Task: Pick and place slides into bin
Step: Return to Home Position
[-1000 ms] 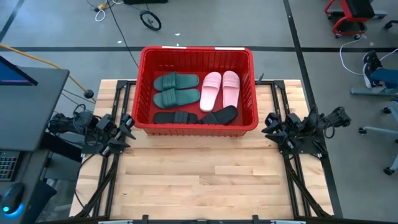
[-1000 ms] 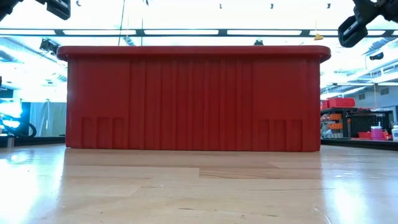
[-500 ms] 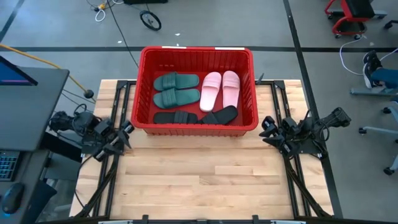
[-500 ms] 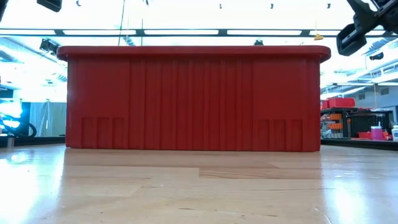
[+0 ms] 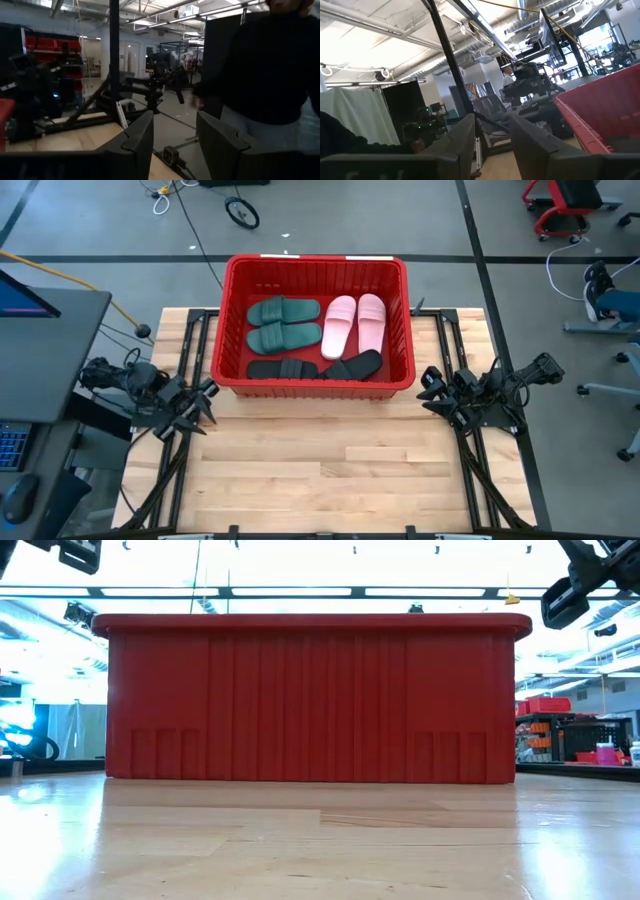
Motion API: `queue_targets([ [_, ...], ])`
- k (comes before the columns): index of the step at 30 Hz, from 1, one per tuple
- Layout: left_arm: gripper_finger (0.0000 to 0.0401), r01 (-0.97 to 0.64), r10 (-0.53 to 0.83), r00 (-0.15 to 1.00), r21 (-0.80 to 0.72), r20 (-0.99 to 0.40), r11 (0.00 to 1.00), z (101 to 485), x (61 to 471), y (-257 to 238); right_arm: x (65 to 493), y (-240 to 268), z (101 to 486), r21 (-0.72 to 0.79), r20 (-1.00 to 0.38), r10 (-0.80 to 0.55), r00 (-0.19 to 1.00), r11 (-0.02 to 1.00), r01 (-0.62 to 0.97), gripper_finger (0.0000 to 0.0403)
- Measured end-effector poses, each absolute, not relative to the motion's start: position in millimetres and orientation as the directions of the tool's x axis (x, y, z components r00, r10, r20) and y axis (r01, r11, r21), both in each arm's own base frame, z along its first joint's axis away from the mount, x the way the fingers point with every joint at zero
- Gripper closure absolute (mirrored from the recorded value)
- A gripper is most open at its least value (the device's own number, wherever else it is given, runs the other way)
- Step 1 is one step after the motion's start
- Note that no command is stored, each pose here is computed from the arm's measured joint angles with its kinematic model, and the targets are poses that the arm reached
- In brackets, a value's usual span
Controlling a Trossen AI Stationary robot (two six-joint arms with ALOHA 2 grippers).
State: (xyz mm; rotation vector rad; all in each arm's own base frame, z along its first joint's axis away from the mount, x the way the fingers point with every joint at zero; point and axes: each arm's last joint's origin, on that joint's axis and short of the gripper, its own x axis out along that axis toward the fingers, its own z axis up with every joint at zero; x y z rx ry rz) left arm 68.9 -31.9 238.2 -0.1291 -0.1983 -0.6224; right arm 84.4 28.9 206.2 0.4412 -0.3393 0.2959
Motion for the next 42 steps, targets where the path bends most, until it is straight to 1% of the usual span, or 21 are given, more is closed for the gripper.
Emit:
queue_targets([
  [3,0.0243,0.562,-0.542,0.802,-0.01,0.251,0.827,240.9,68.7,-31.1,84.4,28.9,206.2,0.364,0.38,0.204,0.902,0.864,-0.349,0.0274],
  [7,0.0246,0.45,-0.453,0.849,0.078,0.271,0.89,242.5,69.8,-28.4,84.5,28.9,206.0,0.363,0.378,0.205,0.903,0.864,-0.348,0.0274],
  [10,0.025,0.393,-0.401,0.876,0.085,0.268,0.916,242.1,70.6,-26.9,84.5,29.0,205.8,0.363,0.375,0.206,0.904,0.865,-0.347,0.0274],
  [15,0.0254,0.378,-0.392,0.881,0.104,0.264,0.92,241.7,70.9,-26.7,84.6,29.0,205.8,0.363,0.375,0.206,0.904,0.865,-0.347,0.0274],
  [20,0.0248,0.379,-0.392,0.881,0.1,0.265,0.92,241.8,70.8,-26.7,84.6,29.0,205.7,0.363,0.375,0.206,0.904,0.865,-0.347,0.0274],
  [24,0.0243,0.393,-0.381,0.885,0.011,0.266,0.919,241.9,70.9,-26.4,84.6,28.9,205.8,0.363,0.375,0.205,0.904,0.865,-0.347,0.0274],
  [27,0.0246,0.347,-0.323,0.908,-0.045,0.266,0.937,241.8,71.6,-24.7,84.6,29.0,205.8,0.363,0.375,0.206,0.904,0.865,-0.347,0.0274],
  [29,0.0249,0.335,-0.308,0.913,-0.061,0.266,0.94,241.8,71.8,-24.2,84.5,29.0,205.8,0.363,0.375,0.206,0.904,0.865,-0.347,0.0274],
  [32,0.0253,0.354,-0.329,0.908,-0.054,0.26,0.934,241.2,71.6,-25.1,84.6,29.0,205.7,0.363,0.375,0.206,0.904,0.865,-0.347,0.0274],
  [34,0.0255,0.39,-0.366,0.897,-0.053,0.246,0.919,239.9,71.3,-26.7,84.5,28.9,205.8,0.363,0.375,0.206,0.904,0.865,-0.347,0.0274],
  [38,0.0257,0.454,-0.44,0.86,0.008,0.258,0.891,241.0,69.4,-30.1,84.5,29.0,205.8,0.363,0.375,0.206,0.904,0.865,-0.348,0.0274],
  [42,0.0251,0.485,-0.466,0.847,-0.015,0.255,0.874,240.6,68.6,-32.1,84.6,29.0,205.8,0.363,0.375,0.206,0.904,0.865,-0.347,0.0274],
])
